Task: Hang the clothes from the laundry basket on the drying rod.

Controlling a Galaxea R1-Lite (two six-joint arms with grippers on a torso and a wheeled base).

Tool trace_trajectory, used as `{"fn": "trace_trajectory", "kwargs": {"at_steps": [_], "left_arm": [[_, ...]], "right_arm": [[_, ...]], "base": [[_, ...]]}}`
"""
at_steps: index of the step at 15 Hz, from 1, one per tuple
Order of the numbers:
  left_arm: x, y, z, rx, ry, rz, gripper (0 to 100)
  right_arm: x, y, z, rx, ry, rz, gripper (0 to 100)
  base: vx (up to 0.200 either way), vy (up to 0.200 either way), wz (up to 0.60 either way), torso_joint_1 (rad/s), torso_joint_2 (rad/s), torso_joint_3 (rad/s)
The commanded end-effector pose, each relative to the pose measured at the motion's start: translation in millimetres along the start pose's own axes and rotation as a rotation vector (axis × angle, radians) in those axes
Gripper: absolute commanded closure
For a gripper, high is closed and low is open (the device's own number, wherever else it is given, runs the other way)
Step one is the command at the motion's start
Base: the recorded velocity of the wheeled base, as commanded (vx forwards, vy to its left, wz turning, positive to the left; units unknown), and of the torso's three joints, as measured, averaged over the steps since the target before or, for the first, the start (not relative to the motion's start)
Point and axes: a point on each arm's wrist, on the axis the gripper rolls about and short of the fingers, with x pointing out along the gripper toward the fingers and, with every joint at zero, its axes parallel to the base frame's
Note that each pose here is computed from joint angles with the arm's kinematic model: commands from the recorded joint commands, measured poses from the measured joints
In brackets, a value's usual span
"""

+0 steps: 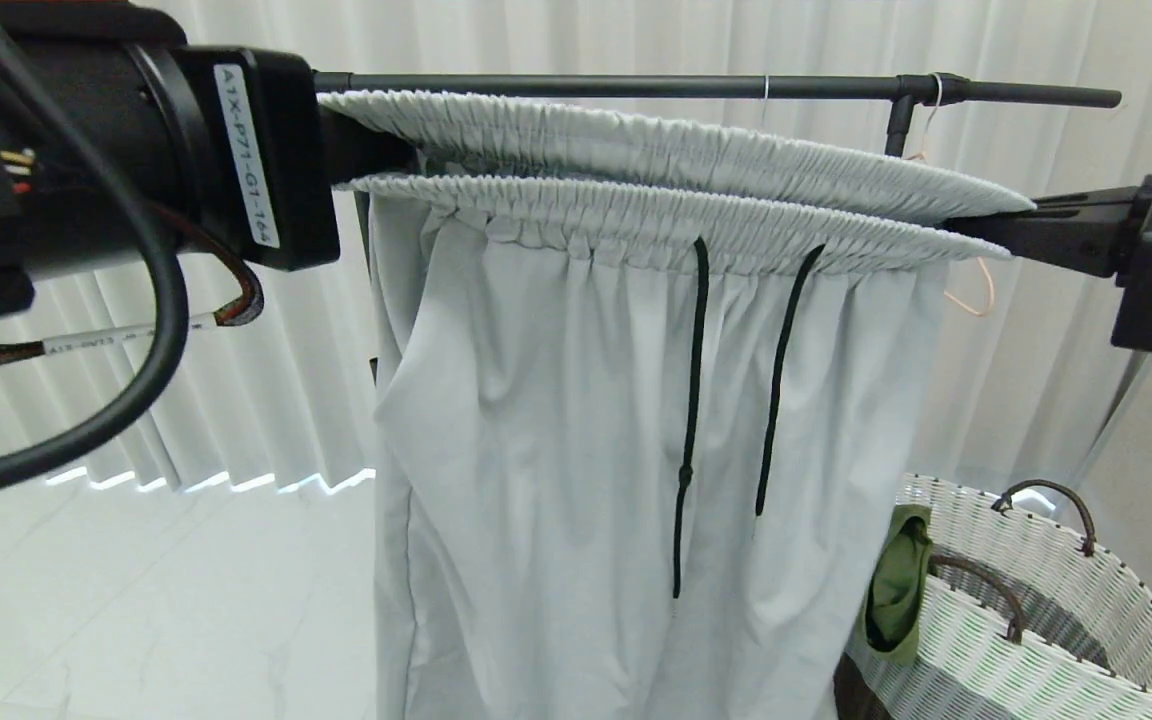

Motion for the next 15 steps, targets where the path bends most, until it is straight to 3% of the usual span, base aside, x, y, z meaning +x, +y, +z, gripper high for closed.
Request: {"fn": "trace_trajectory", "kwargs": {"at_steps": [1,5,8,12,15], "left_arm": [[5,-1.9,3,0.0,-0.001,0.002,100],[5,-27.7,3,0.012,-0.003,-0.111,100],[18,-37.3,10,-0.01,-0.061,-0.118,100],[25,-40.7,8,-0.011,-0.052,-0.114,100],[25,-40.3,8,-0.012,-0.054,-0.116,100]], "right_arm": [[-9,-1.1,13.4,-0.009,-0.039,-0.011,100],[-62,13.0,26.1,0.012,0.03,0.046,100],[-94,34.9,20.8,0.059,0.066,0.248,100],[-104,57.4,22.5,0.11,0.058,0.487,100],[-103,59.7,21.9,0.11,0.064,0.509,100]], "base": [[0.0,0.0,0.0,0.0,0.0,0.0],[0.0,0.0,0.0,0.0,0.0,0.0],[0.0,0.0,0.0,0.0,0.0,0.0],[0.0,0.0,0.0,0.0,0.0,0.0],[0.0,0.0,0.0,0.0,0.0,0.0]]}}
